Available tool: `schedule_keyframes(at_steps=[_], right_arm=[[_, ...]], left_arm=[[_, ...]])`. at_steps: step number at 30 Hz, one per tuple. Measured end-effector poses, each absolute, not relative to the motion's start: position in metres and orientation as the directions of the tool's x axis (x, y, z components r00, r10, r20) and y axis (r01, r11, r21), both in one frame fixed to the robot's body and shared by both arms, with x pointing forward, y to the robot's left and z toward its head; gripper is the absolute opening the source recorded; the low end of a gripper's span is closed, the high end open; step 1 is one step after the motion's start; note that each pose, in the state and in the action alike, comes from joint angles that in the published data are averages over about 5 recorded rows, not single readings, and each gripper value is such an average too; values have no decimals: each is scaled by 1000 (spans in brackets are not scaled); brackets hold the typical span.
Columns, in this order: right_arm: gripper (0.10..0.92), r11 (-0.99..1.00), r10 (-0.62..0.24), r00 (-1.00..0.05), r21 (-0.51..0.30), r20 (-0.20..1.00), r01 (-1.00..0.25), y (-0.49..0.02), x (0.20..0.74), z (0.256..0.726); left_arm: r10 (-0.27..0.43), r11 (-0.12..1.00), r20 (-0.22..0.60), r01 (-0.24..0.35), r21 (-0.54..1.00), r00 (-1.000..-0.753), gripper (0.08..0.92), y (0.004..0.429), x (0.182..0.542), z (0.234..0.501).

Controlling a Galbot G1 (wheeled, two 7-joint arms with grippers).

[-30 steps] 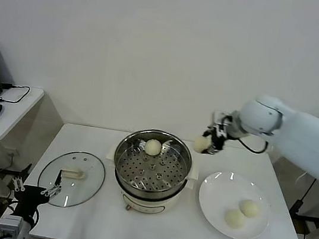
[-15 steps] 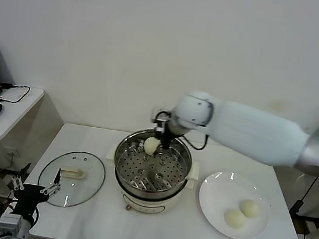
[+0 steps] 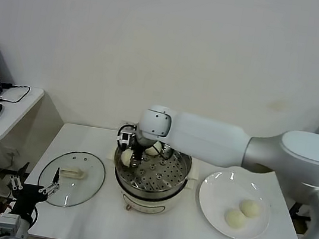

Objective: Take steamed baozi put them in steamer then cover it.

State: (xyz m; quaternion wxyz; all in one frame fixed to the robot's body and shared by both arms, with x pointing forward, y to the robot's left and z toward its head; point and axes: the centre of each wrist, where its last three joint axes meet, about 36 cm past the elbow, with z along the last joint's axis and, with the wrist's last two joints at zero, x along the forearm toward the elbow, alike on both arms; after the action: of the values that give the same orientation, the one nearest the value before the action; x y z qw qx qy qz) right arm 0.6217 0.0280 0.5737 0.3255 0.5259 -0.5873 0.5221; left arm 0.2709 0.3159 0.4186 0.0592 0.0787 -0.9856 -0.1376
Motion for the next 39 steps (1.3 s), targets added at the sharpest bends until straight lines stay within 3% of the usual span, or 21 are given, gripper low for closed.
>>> schedule_keyframes(at_steps=[6,9,16,24,31,39], right_arm=[[780,-101,-267,-241,-276,933,-956,22,624,582],[816,-107,-260,-245,-280,934,-954,12,626,597],[823,-133,-229,-247,-282,942,-950,-35,630,643],[823,-186,-196,-223,-259,955,-948,-123,618,675],[823,-211,-167,-207,-240,964,-948,-211,596,672],[823,-193,-116,-216,-236,969,-952,-292,571,636]], left_arm=[[-171,950,93,-140,278,-981,823,315,271,419],[-172,950,93,-140,277,-981,823,315,271,419],[-170,950,93,-138,280,-981,823,316,272,419],[-163,952,94,-132,278,-982,823,314,272,419],[-161,951,97,-128,281,-982,823,313,270,420],[-167,950,100,-133,281,-981,823,312,268,418]])
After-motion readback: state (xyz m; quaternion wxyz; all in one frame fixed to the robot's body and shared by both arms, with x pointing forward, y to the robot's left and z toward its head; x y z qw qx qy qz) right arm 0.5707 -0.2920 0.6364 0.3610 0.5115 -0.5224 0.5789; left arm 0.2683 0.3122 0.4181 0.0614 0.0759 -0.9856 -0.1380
